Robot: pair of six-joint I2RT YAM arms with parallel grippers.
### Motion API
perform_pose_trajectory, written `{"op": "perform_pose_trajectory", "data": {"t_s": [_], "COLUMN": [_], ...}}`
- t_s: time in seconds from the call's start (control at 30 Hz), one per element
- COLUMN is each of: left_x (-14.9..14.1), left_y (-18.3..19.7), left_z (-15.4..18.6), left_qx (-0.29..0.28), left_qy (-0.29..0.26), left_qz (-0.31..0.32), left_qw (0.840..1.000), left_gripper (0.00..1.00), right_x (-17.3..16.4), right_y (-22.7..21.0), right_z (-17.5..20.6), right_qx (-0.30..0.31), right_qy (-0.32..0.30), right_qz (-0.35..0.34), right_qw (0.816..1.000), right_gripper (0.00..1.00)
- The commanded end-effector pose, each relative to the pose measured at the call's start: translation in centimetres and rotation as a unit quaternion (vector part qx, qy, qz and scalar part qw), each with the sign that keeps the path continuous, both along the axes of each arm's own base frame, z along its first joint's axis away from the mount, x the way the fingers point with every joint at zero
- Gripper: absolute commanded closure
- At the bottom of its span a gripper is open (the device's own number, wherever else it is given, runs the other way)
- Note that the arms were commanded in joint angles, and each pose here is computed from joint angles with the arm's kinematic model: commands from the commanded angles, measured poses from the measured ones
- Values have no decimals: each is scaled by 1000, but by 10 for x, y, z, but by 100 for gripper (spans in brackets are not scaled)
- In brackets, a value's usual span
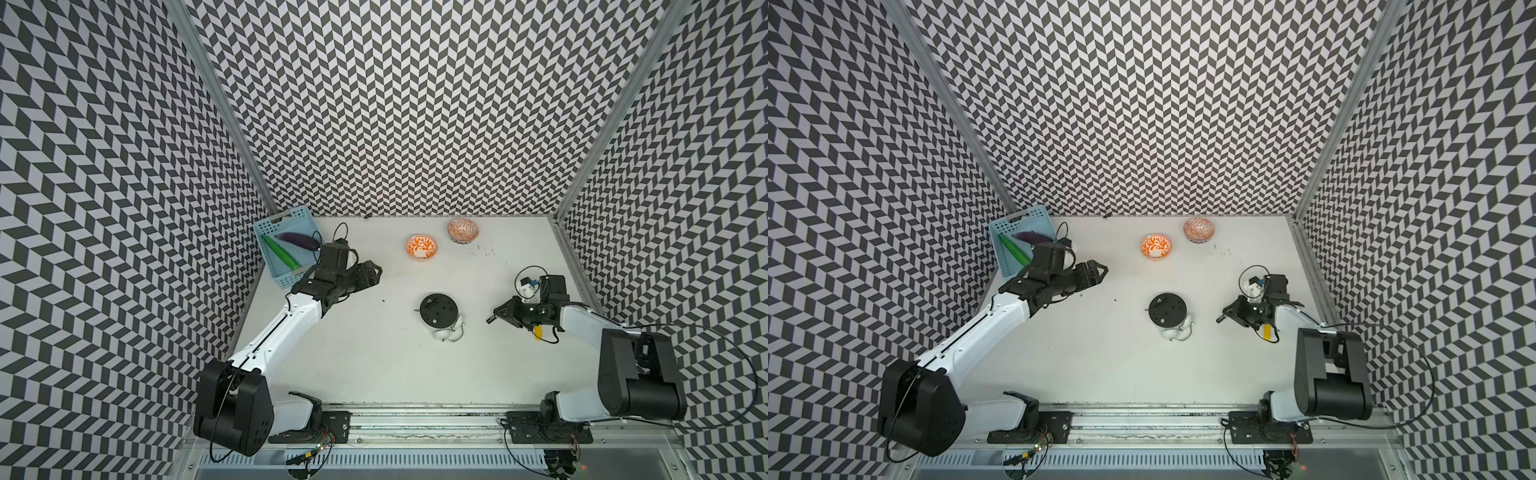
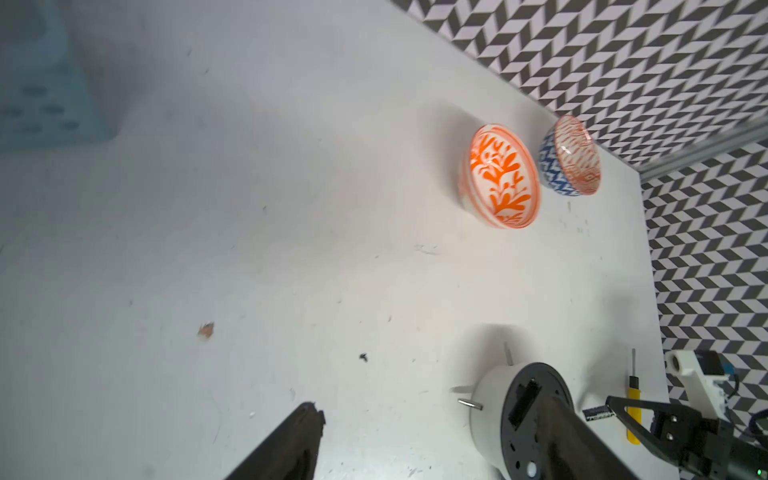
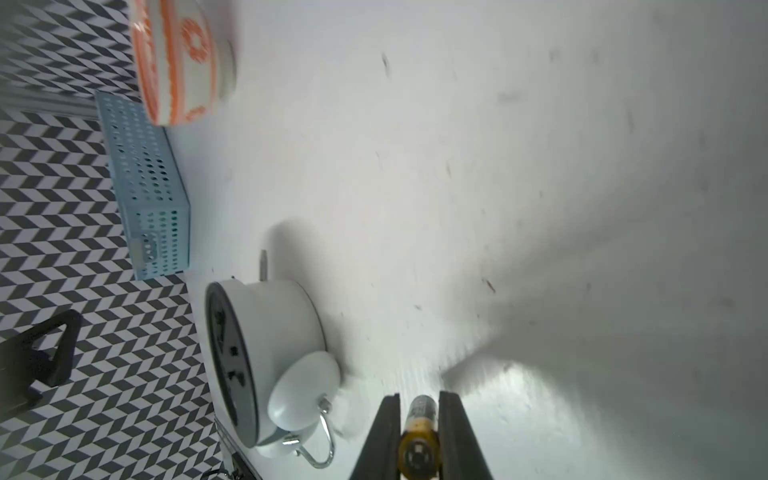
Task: Remove the battery from the alarm
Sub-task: Remove the battery from the alarm, then pick up the cover from the center of the board.
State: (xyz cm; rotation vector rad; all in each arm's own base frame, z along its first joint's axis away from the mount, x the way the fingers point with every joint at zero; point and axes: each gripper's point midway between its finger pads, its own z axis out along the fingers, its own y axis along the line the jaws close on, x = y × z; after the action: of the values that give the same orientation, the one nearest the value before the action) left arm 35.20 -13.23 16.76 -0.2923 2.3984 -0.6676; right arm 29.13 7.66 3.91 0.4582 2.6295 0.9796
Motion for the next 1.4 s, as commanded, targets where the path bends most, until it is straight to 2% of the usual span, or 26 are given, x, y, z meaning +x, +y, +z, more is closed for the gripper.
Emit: {"op": "perform_pose_trajectory", "data": {"t_s": [0.0, 0.03, 0.2, 0.4, 0.47, 0.57, 0.67, 0.77, 0.97, 1.1, 1.37], "left_x": [3, 6, 32, 96, 124, 165, 203, 237, 295, 321, 349], "left_y": [-1, 1, 3, 15, 21, 24, 23, 24, 31, 39, 51], "left_z": [10, 7, 0, -5, -8, -15, -27, -41, -61, -76, -107], "left_qx": [-46, -54, -101, -150, -147, -149, -153, -177, -188, -200, -235], "left_qy": [-13, -12, -8, -33, -46, -51, -50, -47, -61, -66, -56], "left_qz": [-5, 2, 58, 168, 201, 225, 233, 242, 263, 277, 301], "left_qw": [999, 998, 993, 974, 967, 962, 959, 953, 944, 937, 923], "left_gripper": [20, 20, 27, 47, 51, 57, 59, 63, 70, 72, 73], "right_x": [5, 6, 24, 40, 41, 45, 55, 60, 67, 71, 77], "right_y": [-5, -8, -8, 17, 21, 23, 17, 16, 16, 17, 17], "right_z": [-5, -3, 33, 99, 114, 128, 131, 129, 120, 114, 103], "right_qx": [-18, -29, -78, -75, -75, -70, -89, -94, -94, -94, -90], "right_qy": [-10, -13, -77, -182, -204, -224, -238, -232, -228, -225, -222], "right_qz": [-9, -13, -20, -19, -22, -25, -38, -37, -43, -37, -46], "right_qw": [1000, 999, 994, 980, 976, 972, 966, 968, 968, 969, 970], "right_gripper": [69, 60, 42, 26, 23, 20, 17, 16, 16, 16, 15]}}
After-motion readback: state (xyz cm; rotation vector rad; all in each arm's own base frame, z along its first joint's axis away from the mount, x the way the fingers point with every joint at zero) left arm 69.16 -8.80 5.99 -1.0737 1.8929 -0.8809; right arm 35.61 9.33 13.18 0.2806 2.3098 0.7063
